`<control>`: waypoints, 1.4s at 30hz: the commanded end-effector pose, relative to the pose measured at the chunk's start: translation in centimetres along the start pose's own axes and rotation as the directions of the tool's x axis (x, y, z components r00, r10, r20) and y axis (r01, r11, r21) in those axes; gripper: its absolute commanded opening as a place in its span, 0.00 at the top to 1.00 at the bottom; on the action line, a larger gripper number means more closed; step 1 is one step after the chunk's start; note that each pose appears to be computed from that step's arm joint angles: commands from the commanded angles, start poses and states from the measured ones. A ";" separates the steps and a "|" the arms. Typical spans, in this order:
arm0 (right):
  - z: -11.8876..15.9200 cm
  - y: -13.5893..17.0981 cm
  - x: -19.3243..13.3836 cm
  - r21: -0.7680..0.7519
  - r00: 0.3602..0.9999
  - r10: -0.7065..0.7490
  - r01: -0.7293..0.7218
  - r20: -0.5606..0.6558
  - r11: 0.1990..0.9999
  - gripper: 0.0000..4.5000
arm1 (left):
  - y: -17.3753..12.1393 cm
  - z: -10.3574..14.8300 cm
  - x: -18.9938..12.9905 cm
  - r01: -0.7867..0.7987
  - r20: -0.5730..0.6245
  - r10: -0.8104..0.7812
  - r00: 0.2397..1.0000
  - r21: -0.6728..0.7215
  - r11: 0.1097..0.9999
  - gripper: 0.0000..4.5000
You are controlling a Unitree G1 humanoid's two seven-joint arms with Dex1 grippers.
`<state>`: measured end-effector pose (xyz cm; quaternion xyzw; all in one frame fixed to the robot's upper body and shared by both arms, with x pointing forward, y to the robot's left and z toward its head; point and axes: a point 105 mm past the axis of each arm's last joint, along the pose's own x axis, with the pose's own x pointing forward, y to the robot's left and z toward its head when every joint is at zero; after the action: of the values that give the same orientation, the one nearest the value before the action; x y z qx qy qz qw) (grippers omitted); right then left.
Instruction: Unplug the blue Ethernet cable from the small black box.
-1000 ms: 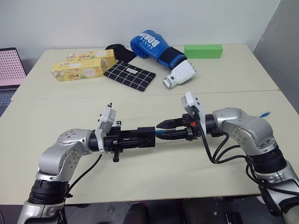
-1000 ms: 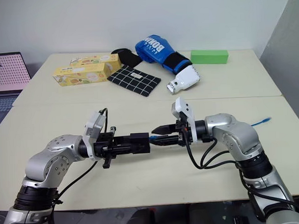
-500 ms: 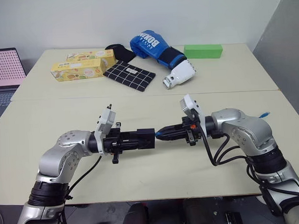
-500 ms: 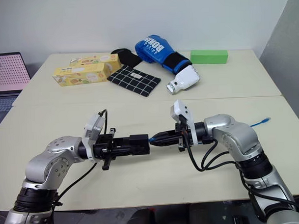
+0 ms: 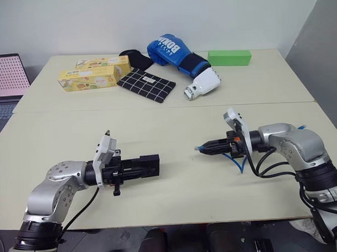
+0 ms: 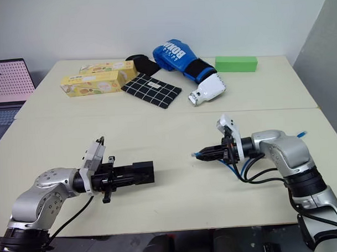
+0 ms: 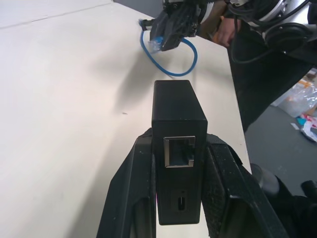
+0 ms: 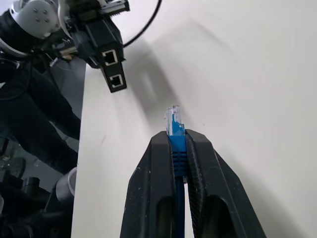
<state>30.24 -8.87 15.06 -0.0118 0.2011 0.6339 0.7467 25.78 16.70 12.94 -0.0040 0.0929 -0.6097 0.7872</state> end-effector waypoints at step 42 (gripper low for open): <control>4.1 1.8 5.3 -0.500 0.994 -0.076 0.103 0.074 0.860 0.17 | 11.5 -4.3 -9.3 -0.982 0.310 0.935 0.170 -0.021 0.186 0.75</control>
<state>30.70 -2.86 16.64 -0.1895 0.0315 0.6198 0.7609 34.06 28.64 8.66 0.0525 -0.0779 0.0133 0.9955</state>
